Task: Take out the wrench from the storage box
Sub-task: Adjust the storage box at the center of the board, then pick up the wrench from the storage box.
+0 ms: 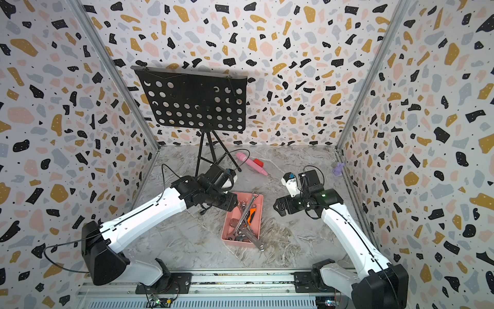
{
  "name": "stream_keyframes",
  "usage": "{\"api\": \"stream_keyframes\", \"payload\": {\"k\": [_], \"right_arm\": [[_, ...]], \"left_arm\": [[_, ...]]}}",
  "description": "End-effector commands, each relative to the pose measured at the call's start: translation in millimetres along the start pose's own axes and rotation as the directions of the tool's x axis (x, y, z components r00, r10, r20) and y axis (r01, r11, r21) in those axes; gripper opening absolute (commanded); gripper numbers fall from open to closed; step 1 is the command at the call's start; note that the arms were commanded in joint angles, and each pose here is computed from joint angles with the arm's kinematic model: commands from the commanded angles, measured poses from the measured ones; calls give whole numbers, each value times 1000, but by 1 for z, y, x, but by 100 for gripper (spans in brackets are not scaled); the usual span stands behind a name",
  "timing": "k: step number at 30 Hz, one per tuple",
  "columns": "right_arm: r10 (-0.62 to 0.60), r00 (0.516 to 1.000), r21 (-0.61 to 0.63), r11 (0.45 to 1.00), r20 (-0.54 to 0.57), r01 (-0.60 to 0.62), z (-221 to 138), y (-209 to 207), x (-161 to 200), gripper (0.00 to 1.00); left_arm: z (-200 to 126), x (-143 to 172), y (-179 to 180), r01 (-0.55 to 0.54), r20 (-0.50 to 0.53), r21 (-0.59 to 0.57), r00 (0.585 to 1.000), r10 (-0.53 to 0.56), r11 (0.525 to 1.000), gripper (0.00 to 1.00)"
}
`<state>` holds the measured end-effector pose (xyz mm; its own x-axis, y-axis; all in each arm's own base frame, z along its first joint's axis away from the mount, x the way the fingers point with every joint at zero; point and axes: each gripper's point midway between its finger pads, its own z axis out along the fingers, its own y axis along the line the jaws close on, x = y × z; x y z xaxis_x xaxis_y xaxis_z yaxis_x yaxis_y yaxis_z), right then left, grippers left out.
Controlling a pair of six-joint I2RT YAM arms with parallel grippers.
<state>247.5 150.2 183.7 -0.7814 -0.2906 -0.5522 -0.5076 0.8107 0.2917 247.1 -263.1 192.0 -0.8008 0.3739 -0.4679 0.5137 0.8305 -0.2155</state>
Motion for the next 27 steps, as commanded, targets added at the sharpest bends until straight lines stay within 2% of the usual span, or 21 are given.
{"api": "stream_keyframes", "payload": {"k": [1,4,9,18,27], "right_arm": [[-29,999,-1,1000,26,29,-7,4,2,100],[-25,999,-18,1000,46,25,-8,7,2,100],[-4,998,-29,1000,63,5,-7,9,6,100],[11,999,-22,1000,51,-10,-4,6,11,100],[14,999,-16,1000,49,-13,-4,5,13,100]], "left_arm": [[6,4,-9,-171,38,72,985,168,983,65],[9,5,-15,-243,90,109,968,234,964,72],[21,7,-21,-283,127,150,956,265,947,83],[52,5,-25,-255,145,184,962,230,949,83],[98,13,-14,-205,70,156,978,196,966,73]]}}
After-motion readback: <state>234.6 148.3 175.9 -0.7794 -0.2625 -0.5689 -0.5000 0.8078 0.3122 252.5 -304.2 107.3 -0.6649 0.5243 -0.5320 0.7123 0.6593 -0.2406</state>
